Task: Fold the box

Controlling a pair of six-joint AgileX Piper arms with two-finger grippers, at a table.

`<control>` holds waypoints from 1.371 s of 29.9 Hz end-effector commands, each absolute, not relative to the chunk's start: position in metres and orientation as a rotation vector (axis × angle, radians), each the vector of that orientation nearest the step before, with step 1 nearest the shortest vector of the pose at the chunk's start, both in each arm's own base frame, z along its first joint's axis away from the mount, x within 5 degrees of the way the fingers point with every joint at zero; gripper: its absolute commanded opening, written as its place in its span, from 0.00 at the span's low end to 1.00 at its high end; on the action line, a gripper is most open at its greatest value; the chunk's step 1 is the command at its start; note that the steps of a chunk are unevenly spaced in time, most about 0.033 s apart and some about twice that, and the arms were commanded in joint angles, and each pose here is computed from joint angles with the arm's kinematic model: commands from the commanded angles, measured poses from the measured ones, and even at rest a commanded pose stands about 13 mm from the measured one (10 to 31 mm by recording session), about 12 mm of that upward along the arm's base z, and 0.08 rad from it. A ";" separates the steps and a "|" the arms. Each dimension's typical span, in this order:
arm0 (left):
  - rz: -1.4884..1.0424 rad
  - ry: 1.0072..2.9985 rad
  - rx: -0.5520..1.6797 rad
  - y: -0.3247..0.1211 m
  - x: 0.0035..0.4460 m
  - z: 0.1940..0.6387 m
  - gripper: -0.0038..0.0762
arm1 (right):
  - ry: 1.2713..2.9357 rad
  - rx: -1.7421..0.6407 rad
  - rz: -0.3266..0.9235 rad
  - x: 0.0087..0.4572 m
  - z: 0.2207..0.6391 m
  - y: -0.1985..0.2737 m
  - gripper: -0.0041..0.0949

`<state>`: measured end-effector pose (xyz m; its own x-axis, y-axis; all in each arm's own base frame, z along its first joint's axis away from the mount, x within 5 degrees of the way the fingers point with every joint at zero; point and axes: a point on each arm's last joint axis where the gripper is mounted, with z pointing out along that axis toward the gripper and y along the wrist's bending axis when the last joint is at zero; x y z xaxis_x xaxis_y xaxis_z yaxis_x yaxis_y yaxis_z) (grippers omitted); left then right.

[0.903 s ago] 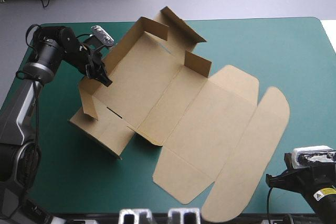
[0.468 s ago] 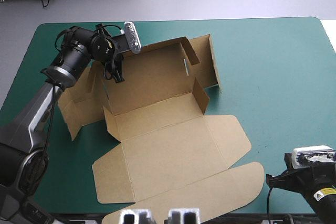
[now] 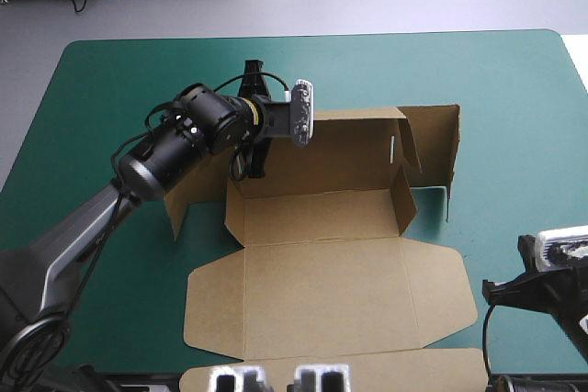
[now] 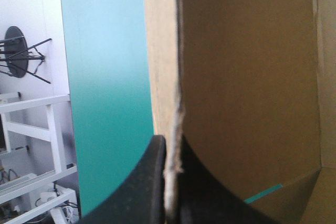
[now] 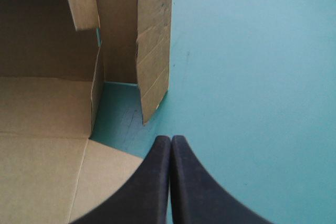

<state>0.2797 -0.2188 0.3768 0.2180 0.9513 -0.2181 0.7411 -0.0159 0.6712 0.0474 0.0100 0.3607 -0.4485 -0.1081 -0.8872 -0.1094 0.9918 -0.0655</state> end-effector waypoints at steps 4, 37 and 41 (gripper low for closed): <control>0.403 1.370 1.680 -0.221 0.235 0.393 0.04 | 1.947 -0.136 0.022 0.078 0.415 0.008 0.04; 0.563 1.221 1.534 -0.244 0.219 0.343 0.04 | 2.538 -0.249 0.473 0.341 0.386 0.002 0.04; 0.572 1.232 1.528 -0.243 0.220 0.343 0.04 | 2.580 -0.258 0.469 0.332 0.376 0.002 0.04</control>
